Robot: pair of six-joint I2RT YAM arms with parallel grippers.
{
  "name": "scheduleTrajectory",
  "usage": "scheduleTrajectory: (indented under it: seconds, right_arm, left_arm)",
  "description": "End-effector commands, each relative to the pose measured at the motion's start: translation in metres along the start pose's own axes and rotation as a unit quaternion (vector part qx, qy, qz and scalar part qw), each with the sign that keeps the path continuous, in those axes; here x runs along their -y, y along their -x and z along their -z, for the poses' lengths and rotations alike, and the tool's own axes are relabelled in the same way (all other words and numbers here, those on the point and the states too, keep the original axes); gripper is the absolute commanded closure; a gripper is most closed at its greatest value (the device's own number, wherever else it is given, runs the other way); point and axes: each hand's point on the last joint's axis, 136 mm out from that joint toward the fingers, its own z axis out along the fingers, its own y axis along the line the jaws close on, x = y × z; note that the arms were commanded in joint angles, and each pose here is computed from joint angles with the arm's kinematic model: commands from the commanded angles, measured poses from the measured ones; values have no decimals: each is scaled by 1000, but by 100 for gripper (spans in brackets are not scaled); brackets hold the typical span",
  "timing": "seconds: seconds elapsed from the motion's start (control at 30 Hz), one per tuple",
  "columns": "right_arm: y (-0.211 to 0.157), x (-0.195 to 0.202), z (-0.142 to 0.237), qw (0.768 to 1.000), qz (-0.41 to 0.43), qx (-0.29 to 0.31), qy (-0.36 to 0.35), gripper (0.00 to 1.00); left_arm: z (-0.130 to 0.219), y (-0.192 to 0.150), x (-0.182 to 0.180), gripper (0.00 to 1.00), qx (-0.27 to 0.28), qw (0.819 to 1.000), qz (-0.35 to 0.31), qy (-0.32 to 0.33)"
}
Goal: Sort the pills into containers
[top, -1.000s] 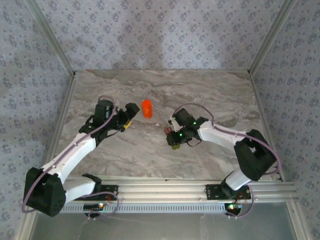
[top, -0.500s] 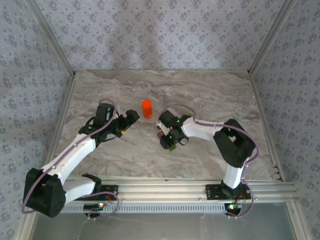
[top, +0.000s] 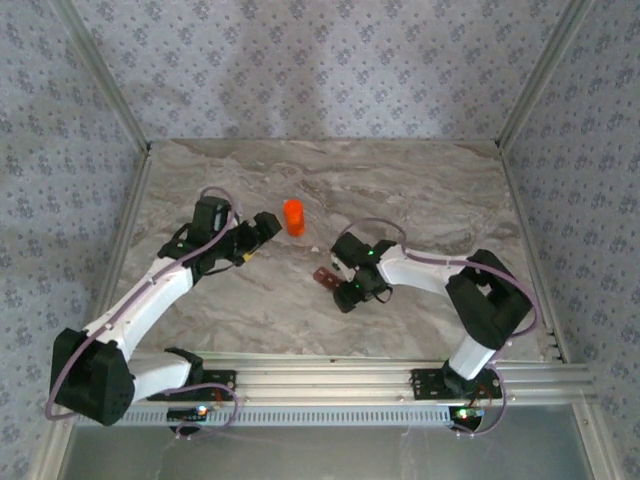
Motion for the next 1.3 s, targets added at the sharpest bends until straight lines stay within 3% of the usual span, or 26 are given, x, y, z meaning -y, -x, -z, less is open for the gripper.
scheduleTrajectory:
  seconds: [0.0, 0.27, 0.57, 0.7, 0.9, 1.13, 1.27]
  right_arm:
    - [-12, 28, 8, 998, -59, -7, -30, 28]
    - [3, 73, 32, 989, -146, 15, -37, 30]
    - [31, 59, 73, 966, -229, 107, 55, 29]
    - [47, 50, 64, 958, -251, 116, 79, 29]
    - [57, 35, 48, 963, -239, 102, 73, 29]
    - [56, 29, 29, 969, -230, 77, 55, 29]
    - [52, 31, 20, 969, -233, 67, 47, 29]
  left_arm:
    - [2, -1, 12, 4, -15, 999, -34, -1]
    - [-11, -20, 29, 4, -61, 991, -113, 20]
    - [-30, -62, 23, 3, -144, 966, -207, 59]
    - [-39, -79, 6, 3, -175, 951, -238, 95]
    - [-45, -83, -28, 5, -182, 927, -286, 160]
    - [-47, -99, -47, 5, -208, 891, -351, 198]
    - [-52, -107, -54, 5, -214, 881, -367, 207]
